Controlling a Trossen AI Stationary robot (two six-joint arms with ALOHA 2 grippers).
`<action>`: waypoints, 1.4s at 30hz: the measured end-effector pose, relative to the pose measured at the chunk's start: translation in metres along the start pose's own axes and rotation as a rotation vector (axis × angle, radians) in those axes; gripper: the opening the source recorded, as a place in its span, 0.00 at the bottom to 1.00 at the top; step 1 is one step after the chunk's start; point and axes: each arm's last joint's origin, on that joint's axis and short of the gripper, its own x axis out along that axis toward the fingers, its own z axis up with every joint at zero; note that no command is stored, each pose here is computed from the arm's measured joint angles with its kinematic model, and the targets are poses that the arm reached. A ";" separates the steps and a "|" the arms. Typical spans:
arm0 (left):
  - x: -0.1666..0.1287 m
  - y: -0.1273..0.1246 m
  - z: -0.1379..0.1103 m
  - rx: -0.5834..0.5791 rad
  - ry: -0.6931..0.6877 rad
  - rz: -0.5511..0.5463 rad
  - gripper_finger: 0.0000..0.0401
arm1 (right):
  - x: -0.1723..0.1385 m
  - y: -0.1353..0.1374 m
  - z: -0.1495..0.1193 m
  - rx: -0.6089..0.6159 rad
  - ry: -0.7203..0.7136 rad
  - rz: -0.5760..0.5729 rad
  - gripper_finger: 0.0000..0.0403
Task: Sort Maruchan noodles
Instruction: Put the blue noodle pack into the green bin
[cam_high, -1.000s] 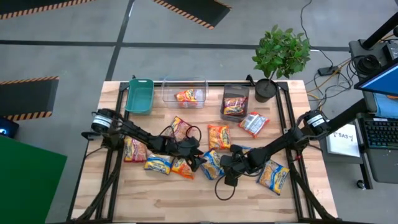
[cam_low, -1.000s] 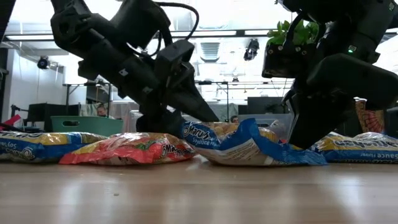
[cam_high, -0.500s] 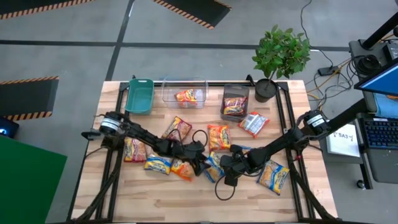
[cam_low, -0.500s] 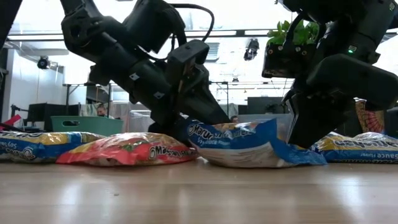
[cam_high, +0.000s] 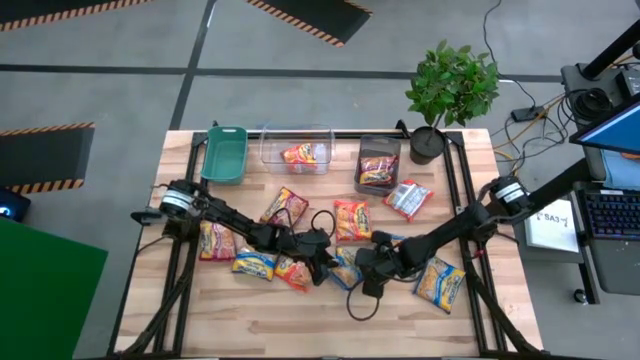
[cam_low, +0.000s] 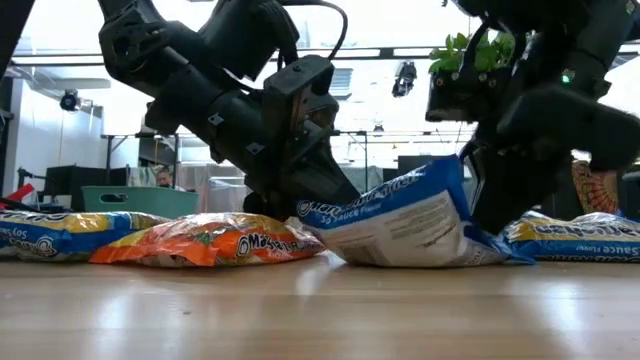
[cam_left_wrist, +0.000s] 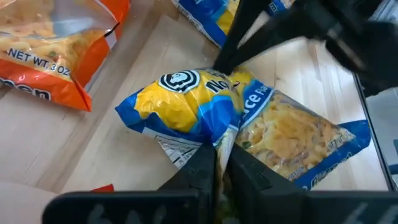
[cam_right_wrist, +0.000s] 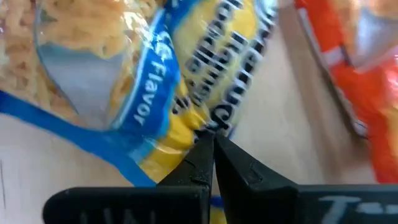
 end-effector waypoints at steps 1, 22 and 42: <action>-0.001 -0.001 0.000 0.005 0.001 -0.002 0.04 | -0.005 0.000 0.002 0.005 -0.015 0.010 0.02; -0.108 -0.034 0.059 0.374 -0.123 0.199 0.00 | -0.124 -0.032 0.028 0.026 -0.415 -0.012 0.02; -0.287 0.030 0.094 0.441 -0.191 0.975 0.00 | -0.124 -0.047 0.040 -0.034 -0.492 -0.160 0.02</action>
